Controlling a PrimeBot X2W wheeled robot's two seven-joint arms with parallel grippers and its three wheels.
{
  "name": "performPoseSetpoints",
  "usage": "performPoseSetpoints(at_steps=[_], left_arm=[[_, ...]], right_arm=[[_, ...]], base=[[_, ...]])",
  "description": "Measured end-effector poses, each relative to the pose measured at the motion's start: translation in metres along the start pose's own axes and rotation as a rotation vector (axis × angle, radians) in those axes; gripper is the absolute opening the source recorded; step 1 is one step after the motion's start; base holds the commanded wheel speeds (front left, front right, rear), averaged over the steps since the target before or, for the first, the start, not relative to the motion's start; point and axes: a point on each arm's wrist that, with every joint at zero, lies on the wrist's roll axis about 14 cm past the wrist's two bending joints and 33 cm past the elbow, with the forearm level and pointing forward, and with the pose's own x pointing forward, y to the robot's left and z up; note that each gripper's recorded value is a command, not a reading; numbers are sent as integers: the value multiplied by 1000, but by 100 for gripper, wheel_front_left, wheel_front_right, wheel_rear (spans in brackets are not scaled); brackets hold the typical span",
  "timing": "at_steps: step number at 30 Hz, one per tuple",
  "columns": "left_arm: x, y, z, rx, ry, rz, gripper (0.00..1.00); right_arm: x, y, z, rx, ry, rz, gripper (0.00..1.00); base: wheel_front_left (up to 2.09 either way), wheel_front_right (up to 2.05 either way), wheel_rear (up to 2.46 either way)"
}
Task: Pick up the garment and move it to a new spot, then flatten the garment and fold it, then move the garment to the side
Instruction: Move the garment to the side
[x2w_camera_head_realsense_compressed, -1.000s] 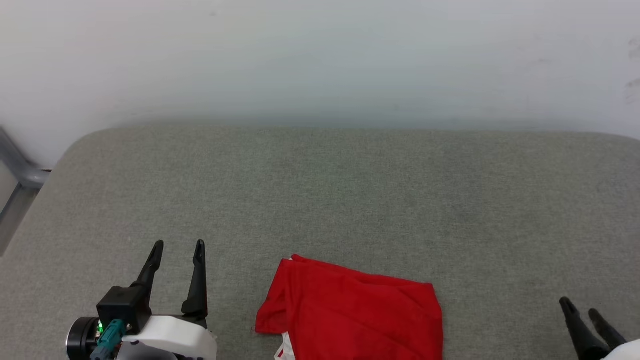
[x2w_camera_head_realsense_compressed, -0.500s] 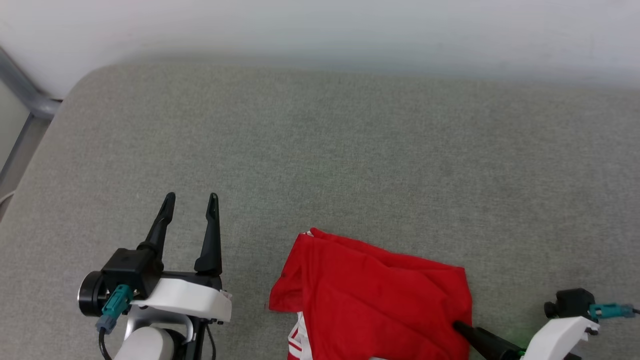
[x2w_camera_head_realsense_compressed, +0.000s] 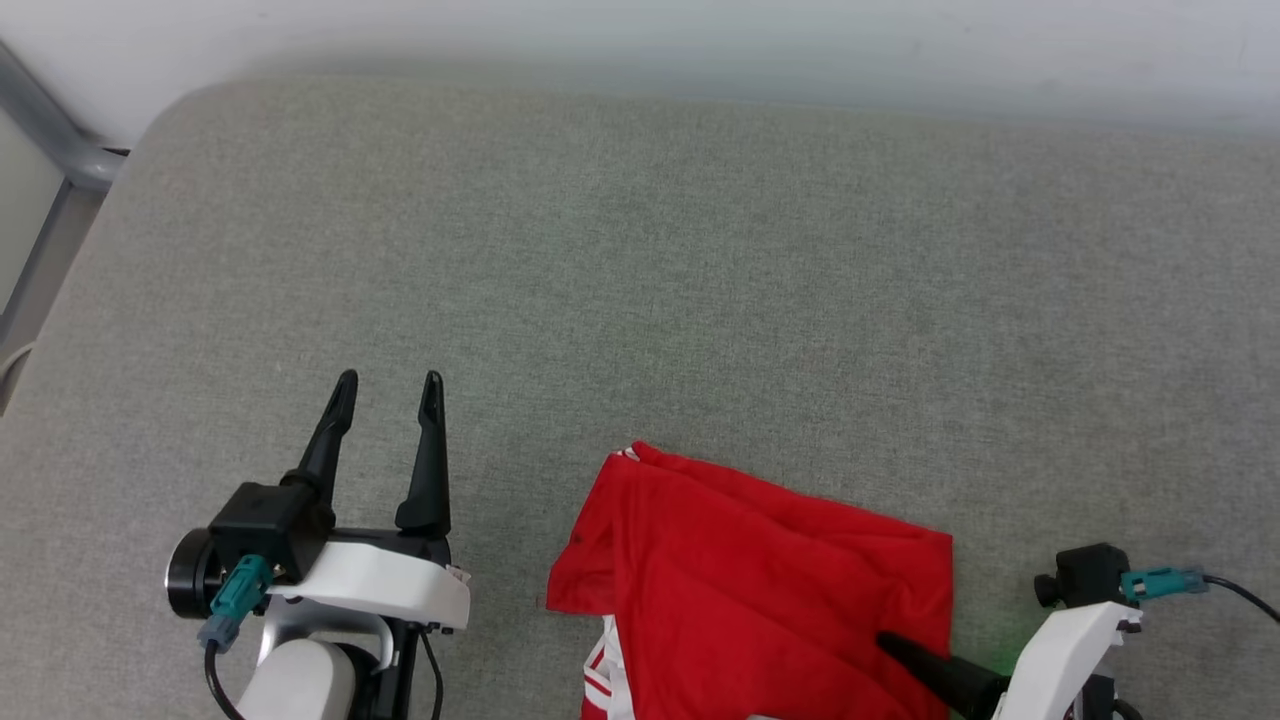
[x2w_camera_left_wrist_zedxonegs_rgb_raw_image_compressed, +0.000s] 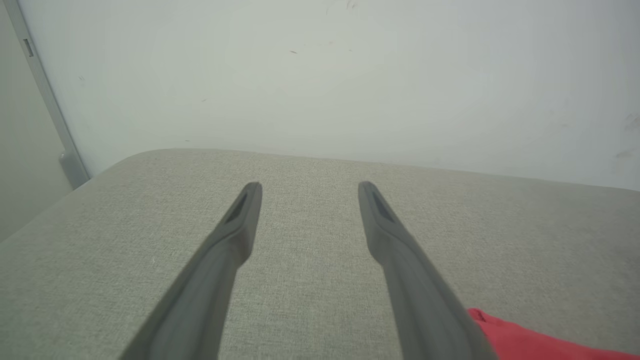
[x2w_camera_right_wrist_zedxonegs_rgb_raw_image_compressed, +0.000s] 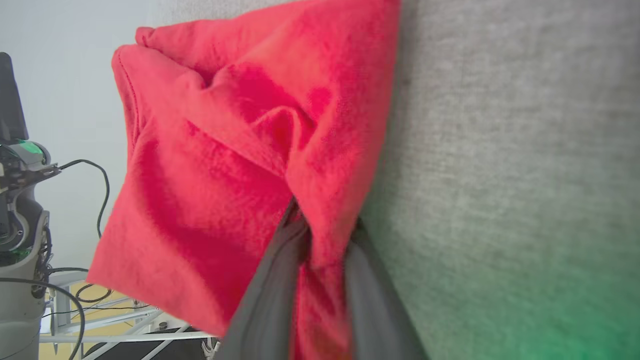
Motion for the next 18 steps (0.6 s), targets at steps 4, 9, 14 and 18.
performPoseSetpoints(at_steps=[4,9,14,18], left_arm=[[-7,-4,3,-4,-8,-12,100],[-15,-16,8,-16,-21,-51,100],[-17,-41,13,-40,-37,-114,100],[-12,-73,16,-71,-51,-197,100]], right_arm=[[-12,4,10,-91,-45,-13,0],[-46,4,44,-278,-167,-82,0],[-94,-9,63,-444,-246,-211,0],[-141,-16,83,-563,-329,-339,0]], base=[[0,0,0],[0,0,0],[0,0,0],[0,0,0]])
